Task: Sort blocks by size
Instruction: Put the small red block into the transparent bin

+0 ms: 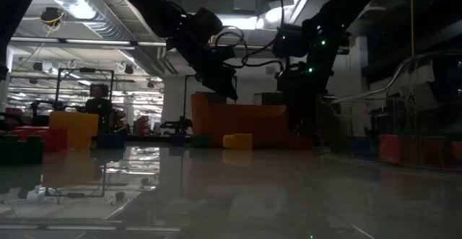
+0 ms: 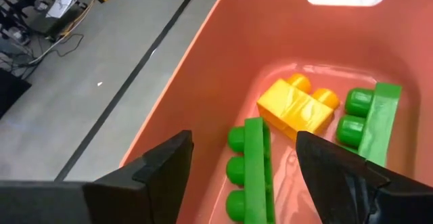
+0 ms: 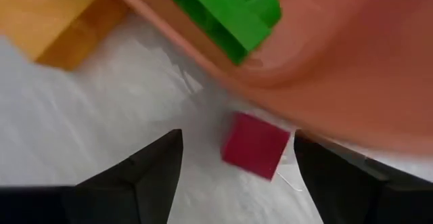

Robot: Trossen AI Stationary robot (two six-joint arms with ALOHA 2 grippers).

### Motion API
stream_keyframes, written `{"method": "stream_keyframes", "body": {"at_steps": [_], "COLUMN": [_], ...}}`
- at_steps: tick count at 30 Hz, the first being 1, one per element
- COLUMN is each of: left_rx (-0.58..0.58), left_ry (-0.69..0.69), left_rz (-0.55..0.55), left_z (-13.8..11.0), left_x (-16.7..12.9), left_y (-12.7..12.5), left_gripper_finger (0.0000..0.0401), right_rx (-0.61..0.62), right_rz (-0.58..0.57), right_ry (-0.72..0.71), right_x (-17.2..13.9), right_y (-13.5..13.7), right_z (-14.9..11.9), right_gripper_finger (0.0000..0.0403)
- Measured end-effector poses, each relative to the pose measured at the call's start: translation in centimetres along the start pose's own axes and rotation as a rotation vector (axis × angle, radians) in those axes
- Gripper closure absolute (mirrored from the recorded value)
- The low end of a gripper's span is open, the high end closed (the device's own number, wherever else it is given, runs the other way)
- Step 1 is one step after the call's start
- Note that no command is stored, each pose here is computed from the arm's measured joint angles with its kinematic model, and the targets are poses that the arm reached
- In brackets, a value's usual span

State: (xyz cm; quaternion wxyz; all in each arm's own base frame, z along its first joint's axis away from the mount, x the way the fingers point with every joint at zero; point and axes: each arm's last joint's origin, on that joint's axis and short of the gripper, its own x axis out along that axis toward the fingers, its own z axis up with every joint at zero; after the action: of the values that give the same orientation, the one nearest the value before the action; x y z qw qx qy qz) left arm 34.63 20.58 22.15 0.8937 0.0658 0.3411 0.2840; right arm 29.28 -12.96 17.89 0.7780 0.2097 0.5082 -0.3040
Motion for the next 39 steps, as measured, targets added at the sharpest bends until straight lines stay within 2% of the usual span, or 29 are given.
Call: {"method": "stream_keyframes", "body": {"at_steps": [5, 15, 24, 31, 39], "left_rx": [0.000, -0.004, -0.004, -0.001, 0.114], "left_ry": [0.000, -0.002, -0.003, -0.004, -0.032], "left_rz": [0.000, 0.000, 0.000, -0.005, -0.030], "left_z": [0.0, 0.0, 0.0, 0.1, 0.8], "left_x": [0.0, 0.0, 0.0, -0.1, -0.9], "left_y": [0.0, 0.0, 0.0, -0.2, -1.5], "left_gripper_finger": [0.0152, 0.0152, 0.0152, 0.0152, 0.0152], "right_rx": [0.001, -0.011, -0.013, -0.013, -0.010], "right_rz": [-0.045, -0.051, -0.083, -0.013, 0.090], "right_ry": [0.025, 0.057, 0.048, 0.069, 0.094], "right_x": [1.1, 2.1, 2.1, 2.1, 1.5], "right_y": [-0.1, 0.0, -0.1, 0.1, 0.4], "right_z": [-0.2, -0.4, -0.4, -0.4, -0.5], "right_gripper_finger": [0.0120, 0.0127, 0.0218, 0.0272, 0.0261]}}
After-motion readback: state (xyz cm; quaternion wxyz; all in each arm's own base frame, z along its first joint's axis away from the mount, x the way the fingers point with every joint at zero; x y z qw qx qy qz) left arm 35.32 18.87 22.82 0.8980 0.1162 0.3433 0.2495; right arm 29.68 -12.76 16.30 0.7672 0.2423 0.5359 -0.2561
